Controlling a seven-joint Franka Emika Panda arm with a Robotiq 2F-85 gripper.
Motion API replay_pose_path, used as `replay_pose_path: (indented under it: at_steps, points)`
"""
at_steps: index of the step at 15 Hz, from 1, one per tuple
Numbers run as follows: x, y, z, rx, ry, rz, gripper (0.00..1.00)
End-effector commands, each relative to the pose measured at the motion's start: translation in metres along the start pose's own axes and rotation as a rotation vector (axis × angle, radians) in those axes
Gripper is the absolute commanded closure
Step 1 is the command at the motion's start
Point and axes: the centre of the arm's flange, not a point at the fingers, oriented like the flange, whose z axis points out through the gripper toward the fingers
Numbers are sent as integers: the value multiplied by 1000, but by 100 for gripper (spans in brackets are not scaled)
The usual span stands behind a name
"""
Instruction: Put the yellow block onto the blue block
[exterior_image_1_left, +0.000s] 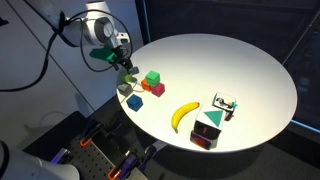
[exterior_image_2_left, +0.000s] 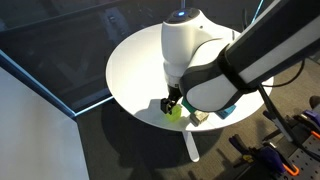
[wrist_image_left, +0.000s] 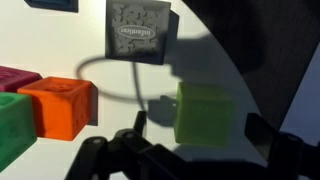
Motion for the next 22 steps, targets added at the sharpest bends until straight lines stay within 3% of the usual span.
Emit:
replay_pose_path:
  at_steps: [1,19,20,21,22]
  points:
    - [15,-3,8,-24,-10,-11,0]
    - [28,-15,33,-42,-22,-31,0]
    - [28,-15,34,-45,-23,-30,9]
    - [29,-15,34,-45,-26,-30,26]
    - [29,-15,35,-49,-28,-30,34]
